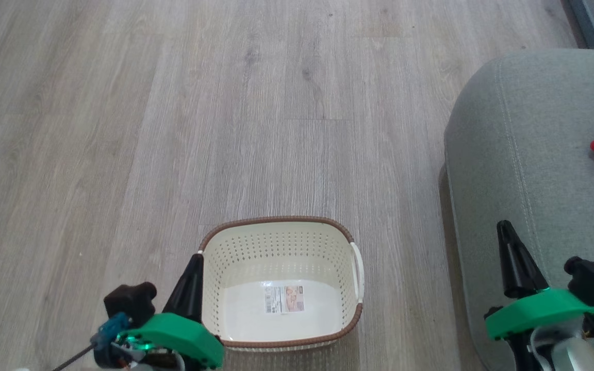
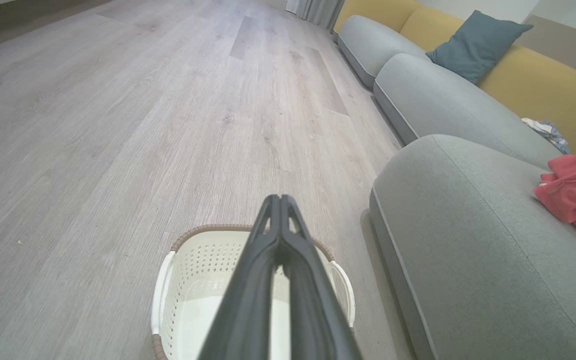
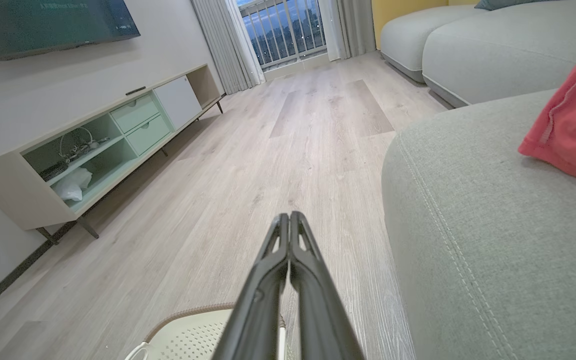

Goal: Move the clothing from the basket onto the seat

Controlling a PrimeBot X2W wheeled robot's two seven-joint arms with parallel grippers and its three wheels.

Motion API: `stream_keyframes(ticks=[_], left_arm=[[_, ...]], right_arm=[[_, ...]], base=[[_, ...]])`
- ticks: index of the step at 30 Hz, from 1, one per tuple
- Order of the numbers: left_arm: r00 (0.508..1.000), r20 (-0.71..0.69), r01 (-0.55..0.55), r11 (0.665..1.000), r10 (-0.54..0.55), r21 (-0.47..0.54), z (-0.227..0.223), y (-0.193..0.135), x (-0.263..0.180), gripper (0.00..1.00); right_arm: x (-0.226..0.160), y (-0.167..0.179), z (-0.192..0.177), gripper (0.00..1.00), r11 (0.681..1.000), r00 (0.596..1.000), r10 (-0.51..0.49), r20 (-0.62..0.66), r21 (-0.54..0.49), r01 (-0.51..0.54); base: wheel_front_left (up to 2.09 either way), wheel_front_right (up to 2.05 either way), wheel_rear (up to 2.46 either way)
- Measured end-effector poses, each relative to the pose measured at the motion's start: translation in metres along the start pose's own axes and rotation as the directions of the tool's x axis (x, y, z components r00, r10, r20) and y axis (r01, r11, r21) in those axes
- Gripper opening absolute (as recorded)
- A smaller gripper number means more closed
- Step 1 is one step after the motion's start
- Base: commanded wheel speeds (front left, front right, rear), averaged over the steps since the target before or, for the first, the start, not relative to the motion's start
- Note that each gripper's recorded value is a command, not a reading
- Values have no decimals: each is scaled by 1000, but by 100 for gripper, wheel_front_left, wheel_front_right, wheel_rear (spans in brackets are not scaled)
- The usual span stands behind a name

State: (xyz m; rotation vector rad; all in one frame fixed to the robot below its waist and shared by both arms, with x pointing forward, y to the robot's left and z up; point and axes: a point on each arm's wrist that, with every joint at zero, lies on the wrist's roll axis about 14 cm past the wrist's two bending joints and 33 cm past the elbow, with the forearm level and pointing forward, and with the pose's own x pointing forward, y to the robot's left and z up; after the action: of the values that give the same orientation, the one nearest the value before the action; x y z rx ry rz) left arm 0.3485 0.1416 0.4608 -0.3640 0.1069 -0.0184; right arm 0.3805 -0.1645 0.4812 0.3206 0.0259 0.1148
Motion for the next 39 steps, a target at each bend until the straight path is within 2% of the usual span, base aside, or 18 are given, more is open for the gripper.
stream_keyframes(ticks=[18,29,39], left_arm=[[999,-31,-39,980,34,-194,-1,11,2,0],[998,-42,-48,951,37,-307,2,14,7,0],[997,-53,-65,911,47,-407,3,19,8,0]], right_arm=[[-3,-11,-2,0,978,998,-65,-18,200,67],[-3,-18,0,0,945,995,-94,-23,312,96],[-6,-23,-1,0,903,993,-115,-38,413,120]], base=[[0,0,0],[0,0,0],[0,0,0]])
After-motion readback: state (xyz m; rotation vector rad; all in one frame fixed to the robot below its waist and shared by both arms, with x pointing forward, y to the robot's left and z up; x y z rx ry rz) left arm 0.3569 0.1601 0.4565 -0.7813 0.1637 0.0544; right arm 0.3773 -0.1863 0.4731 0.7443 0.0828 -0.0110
